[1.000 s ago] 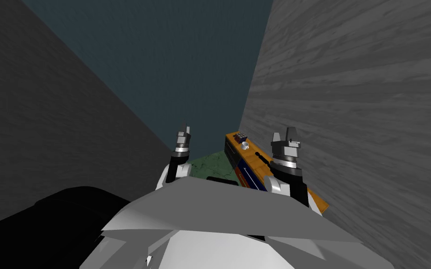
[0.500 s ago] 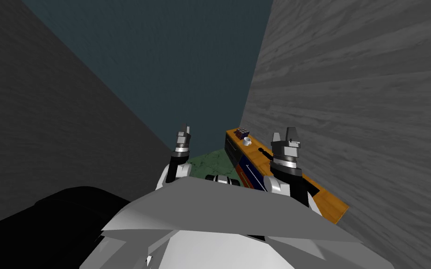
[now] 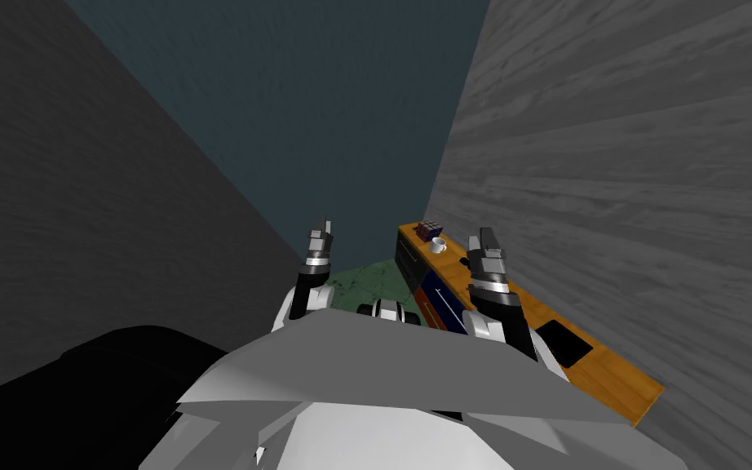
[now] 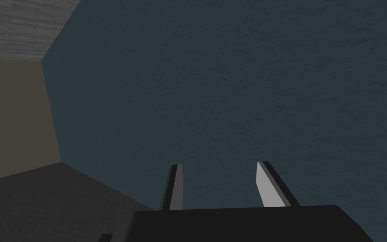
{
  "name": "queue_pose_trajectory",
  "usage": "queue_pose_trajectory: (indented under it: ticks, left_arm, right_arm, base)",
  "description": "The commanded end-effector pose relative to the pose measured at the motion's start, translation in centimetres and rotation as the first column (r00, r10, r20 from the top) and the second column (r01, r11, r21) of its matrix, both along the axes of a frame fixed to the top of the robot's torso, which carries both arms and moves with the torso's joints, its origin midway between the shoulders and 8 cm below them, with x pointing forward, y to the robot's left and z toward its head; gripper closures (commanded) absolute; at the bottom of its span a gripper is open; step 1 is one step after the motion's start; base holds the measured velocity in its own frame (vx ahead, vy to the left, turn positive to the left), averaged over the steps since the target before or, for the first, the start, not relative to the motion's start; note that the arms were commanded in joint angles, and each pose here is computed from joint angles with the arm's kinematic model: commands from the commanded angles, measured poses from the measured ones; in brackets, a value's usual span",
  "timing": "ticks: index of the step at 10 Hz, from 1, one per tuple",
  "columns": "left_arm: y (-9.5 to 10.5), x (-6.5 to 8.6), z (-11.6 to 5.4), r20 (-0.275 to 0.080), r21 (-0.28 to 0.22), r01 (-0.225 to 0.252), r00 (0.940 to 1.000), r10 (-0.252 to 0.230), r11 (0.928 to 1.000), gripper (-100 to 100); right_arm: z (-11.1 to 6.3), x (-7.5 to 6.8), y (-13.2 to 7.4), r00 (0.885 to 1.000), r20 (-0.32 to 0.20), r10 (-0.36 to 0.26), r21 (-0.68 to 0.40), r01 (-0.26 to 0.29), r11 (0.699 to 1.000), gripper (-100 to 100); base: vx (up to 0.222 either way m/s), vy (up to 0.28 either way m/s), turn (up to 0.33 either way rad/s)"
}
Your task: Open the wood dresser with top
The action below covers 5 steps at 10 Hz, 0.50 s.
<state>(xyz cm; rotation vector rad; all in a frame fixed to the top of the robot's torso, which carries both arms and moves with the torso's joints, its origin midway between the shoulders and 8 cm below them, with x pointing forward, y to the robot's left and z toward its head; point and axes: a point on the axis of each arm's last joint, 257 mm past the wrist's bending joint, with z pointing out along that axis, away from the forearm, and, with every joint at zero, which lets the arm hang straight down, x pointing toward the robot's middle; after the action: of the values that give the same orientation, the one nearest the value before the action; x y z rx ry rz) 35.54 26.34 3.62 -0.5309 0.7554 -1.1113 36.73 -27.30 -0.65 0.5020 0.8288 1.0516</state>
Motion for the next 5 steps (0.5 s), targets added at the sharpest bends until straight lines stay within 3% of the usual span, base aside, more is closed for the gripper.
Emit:
queue_pose_trajectory:
  ticks: [1, 5]
  left_arm:
    - [0.0, 0.0, 0.0, 0.000, 0.000, 0.000, 1.0000, 0.000, 1.0000, 0]
    - [0.0, 0.0, 0.0, 0.000, 0.000, 0.000, 1.0000, 0.000, 1.0000, 0]
  right_arm:
    - [-2.9, 1.0, 0.6, 0.996, -0.078, -0.031, -0.121, 0.021, 0.992, -100]
    - [-8.7, 2.2, 1.2, 0.973, -0.204, -0.113, -0.337, 0.039, 0.941, -100]
  base:
    - [0.037, -0.003, 0.135]
    - [0.045, -0.004, 0.182]
